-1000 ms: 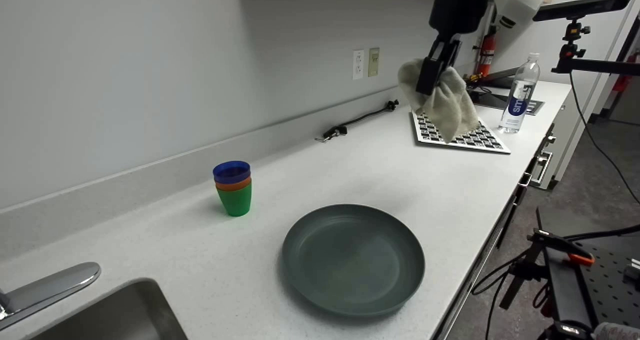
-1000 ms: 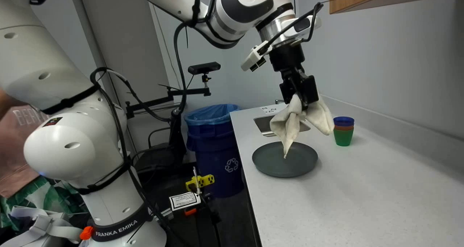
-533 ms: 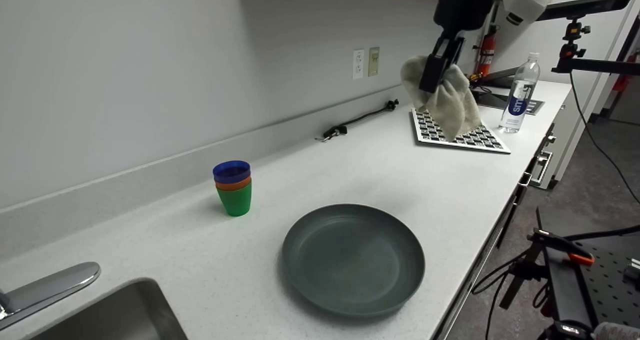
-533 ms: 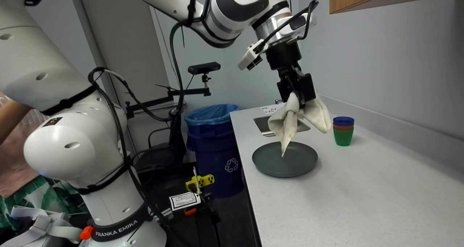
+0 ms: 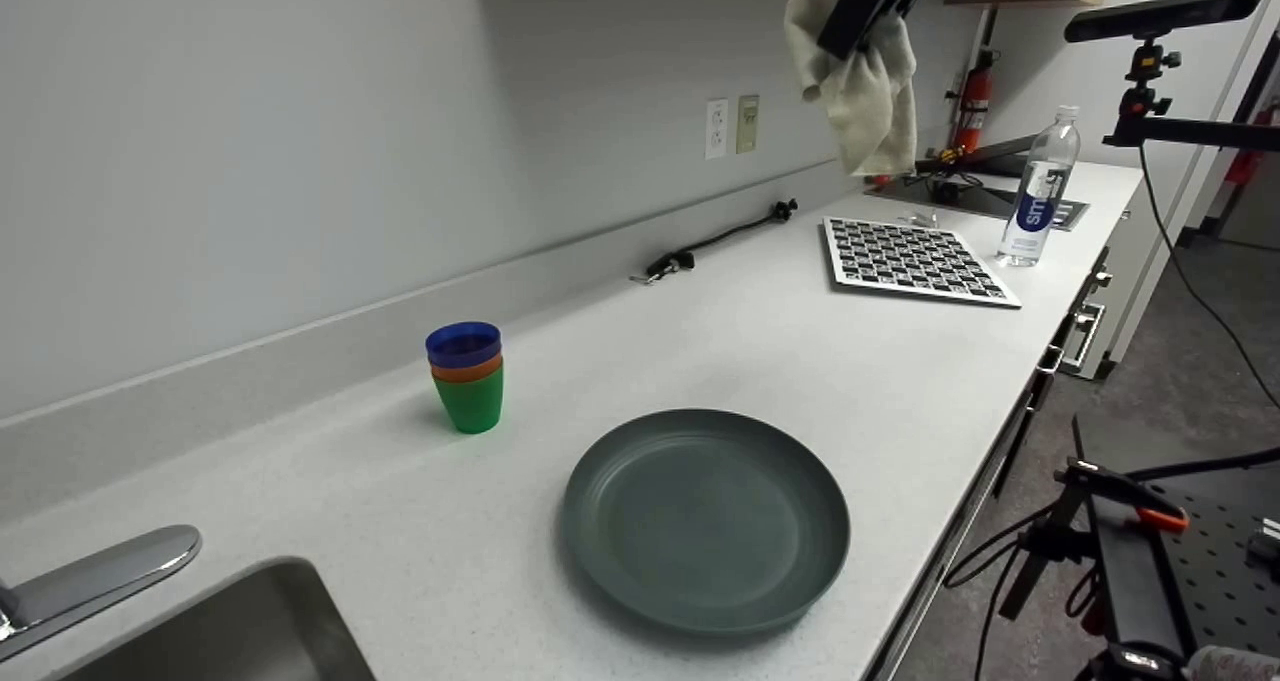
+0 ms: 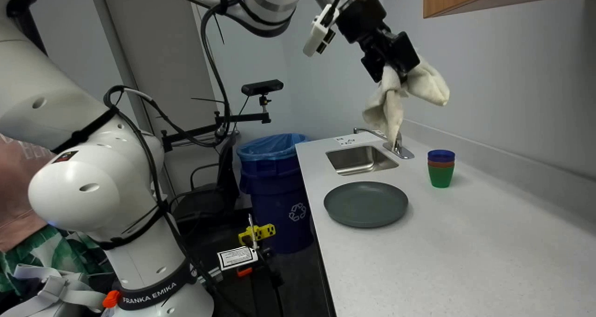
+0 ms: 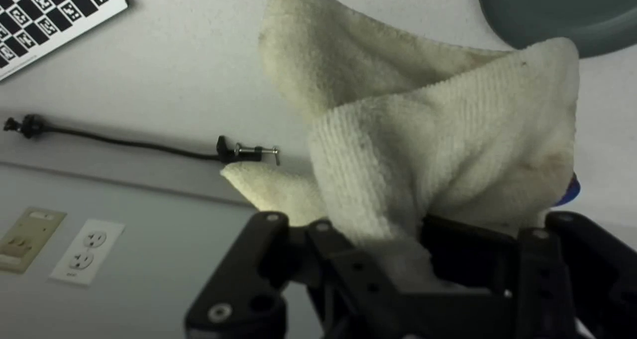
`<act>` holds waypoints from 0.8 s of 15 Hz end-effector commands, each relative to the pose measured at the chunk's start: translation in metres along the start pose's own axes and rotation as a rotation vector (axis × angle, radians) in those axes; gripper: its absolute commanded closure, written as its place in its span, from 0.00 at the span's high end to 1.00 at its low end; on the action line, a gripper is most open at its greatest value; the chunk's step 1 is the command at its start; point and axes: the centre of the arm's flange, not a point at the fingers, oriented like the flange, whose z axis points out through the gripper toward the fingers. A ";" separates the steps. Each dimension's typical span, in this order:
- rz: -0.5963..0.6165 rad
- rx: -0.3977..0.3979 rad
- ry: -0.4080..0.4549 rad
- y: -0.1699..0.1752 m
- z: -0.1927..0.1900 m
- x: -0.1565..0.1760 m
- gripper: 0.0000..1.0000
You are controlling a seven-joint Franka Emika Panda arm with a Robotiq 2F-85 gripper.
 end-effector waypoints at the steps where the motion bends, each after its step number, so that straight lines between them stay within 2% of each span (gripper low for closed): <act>1: 0.022 -0.013 0.121 0.013 -0.040 -0.005 0.00; 3: 0.041 -0.001 0.204 0.015 -0.051 -0.002 0.00; 12: 0.169 0.055 0.690 0.023 -0.072 0.015 0.00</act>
